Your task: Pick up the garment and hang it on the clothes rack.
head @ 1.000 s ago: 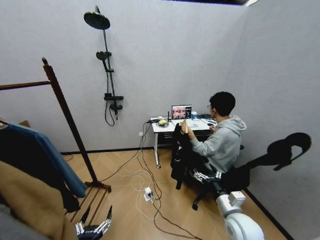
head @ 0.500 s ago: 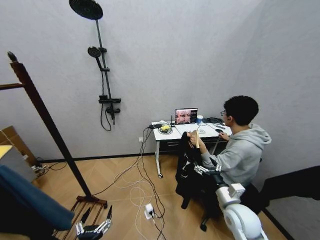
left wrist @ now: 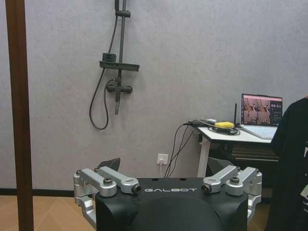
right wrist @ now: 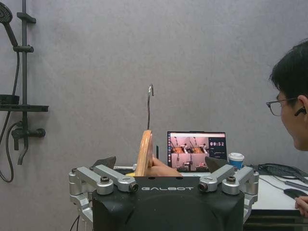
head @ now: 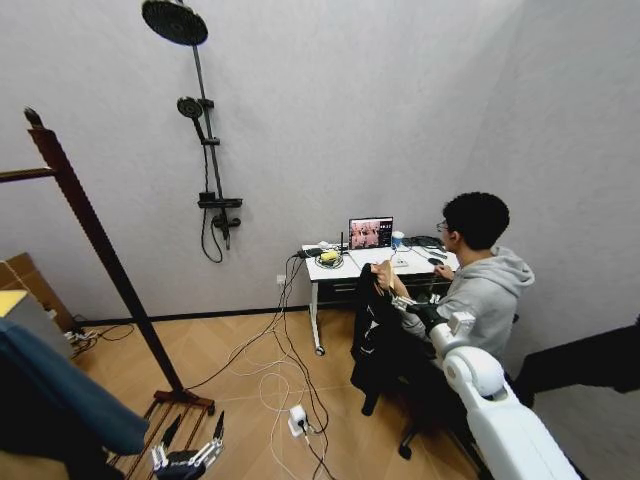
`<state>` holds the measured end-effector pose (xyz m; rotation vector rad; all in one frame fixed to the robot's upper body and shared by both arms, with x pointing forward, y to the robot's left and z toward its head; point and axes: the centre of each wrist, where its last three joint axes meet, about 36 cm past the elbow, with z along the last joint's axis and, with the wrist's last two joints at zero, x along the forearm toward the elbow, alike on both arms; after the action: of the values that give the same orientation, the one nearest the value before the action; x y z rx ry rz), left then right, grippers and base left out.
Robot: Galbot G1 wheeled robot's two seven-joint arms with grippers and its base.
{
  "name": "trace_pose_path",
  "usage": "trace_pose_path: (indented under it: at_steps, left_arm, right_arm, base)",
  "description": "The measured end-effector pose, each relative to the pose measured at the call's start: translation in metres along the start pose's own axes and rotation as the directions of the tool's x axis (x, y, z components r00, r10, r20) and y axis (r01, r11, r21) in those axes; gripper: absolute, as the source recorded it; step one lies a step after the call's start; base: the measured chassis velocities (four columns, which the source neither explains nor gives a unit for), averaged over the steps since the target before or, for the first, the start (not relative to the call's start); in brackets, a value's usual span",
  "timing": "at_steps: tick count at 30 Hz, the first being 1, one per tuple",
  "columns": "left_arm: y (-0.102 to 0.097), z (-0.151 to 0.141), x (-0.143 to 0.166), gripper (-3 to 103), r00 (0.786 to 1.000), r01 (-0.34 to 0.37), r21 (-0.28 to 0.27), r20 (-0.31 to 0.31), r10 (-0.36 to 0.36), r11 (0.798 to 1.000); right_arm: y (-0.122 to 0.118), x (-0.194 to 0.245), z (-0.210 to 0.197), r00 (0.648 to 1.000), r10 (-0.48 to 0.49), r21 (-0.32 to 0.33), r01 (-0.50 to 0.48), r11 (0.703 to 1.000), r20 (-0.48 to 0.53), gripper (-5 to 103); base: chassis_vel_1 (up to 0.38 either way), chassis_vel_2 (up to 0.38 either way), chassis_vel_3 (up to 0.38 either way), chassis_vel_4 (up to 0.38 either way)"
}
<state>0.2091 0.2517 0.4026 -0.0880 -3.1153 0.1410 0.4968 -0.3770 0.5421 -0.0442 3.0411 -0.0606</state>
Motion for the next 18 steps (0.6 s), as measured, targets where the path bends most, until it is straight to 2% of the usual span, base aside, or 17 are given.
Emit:
trace_pose_path:
  at_steps: [10, 12, 13, 15, 18]
  left_arm:
    - [0.000, 0.000, 0.000, 100, 1.000, 0.000, 0.000, 0.000, 0.000, 1.000]
    - [0.000, 0.000, 0.000, 100, 1.000, 0.000, 0.000, 0.000, 0.000, 1.000]
    - [0.000, 0.000, 0.000, 100, 1.000, 0.000, 0.000, 0.000, 0.000, 1.000]
    - [0.000, 0.000, 0.000, 100, 1.000, 0.000, 0.000, 0.000, 0.000, 1.000]
    - [0.000, 0.000, 0.000, 100, 1.000, 0.000, 0.000, 0.000, 0.000, 1.000]
  right_arm:
    - [-0.020, -0.039, -0.008, 0.999, -0.034, 0.013, 0.034, 0.999, 0.007, 101]
    - [-0.023, -0.048, -0.007, 0.999, -0.046, 0.018, 0.045, 0.999, 0.013, 91]
    - [-0.023, -0.048, -0.007, 0.999, -0.046, 0.018, 0.045, 0.999, 0.013, 91]
    - [-0.024, -0.053, -0.006, 0.999, -0.046, 0.029, 0.046, 0.999, 0.011, 81]
    - [-0.023, -0.054, -0.004, 0.999, -0.049, 0.032, 0.049, 0.998, 0.006, 76]
  base:
    - [0.000, 0.000, 0.000, 0.000]
    - [0.000, 0.000, 0.000, 0.000]
    - [0.000, 0.000, 0.000, 0.000]
    - [0.000, 0.000, 0.000, 0.000]
    - [0.000, 0.000, 0.000, 0.000]
